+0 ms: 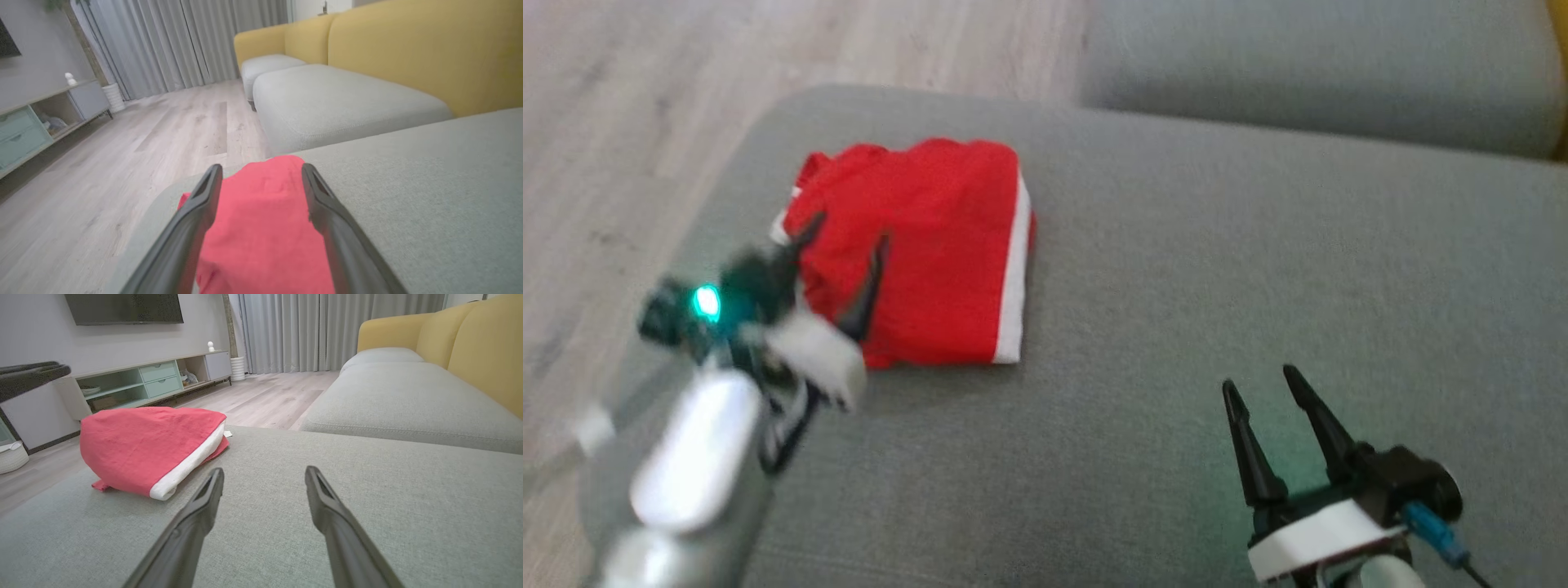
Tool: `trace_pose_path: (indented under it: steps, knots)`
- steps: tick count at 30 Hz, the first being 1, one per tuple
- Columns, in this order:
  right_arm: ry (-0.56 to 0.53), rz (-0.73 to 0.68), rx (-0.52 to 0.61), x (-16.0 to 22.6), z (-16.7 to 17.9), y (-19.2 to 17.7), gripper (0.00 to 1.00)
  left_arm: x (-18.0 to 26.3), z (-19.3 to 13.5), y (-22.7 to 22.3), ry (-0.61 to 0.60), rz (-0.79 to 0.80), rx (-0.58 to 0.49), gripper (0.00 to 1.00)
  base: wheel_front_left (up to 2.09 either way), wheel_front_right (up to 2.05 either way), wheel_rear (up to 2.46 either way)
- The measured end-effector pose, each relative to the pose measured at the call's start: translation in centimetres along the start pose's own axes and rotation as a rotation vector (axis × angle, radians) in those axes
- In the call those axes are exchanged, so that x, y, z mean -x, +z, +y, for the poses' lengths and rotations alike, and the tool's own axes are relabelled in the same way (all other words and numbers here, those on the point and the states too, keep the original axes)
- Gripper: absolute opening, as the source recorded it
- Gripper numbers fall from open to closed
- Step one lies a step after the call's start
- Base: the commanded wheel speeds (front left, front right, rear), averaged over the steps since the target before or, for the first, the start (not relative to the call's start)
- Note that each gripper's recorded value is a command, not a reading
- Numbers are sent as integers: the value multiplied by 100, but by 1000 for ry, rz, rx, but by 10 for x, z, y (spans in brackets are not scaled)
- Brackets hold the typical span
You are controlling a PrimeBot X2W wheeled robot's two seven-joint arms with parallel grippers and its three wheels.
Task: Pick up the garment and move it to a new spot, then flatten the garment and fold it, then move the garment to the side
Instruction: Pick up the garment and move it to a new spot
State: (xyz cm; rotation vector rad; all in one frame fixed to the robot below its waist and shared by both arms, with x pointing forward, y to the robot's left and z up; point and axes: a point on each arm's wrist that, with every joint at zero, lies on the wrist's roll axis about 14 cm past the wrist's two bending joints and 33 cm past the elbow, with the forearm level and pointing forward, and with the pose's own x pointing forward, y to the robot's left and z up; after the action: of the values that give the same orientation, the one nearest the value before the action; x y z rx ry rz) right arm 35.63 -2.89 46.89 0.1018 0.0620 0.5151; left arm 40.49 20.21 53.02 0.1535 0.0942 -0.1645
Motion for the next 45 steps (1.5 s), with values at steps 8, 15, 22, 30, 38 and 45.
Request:
trace_pose_path:
  steps: [8, 15, 22, 30, 38, 45]
  knots:
    - [-76, -4, -11, -11, -31, -2, 100, -60, 17, -32, -78, 366, -86, 100, 0, 0, 0]
    - [-151, 28, -24, -3, -55, -14, 100, -79, 16, -85, -117, 592, -107, 100, 0, 0, 0]
    - [-195, 35, -24, 4, -68, -16, 100, -84, 4, -108, -159, 672, -102, 0, 0, 0, 0]
    - [-194, 0, -6, 9, -65, -2, 100, -99, -1, -52, -161, 401, -55, 0, 0, 0, 0]
    - [-199, -45, 6, 19, -61, 14, 100, -103, -17, 86, -196, -55, -13, 0, 0, 0, 0]
    - [-206, -54, 3, 26, -59, 16, 100, -89, -43, 130, -272, -185, -26, 0, 0, 0, 0]
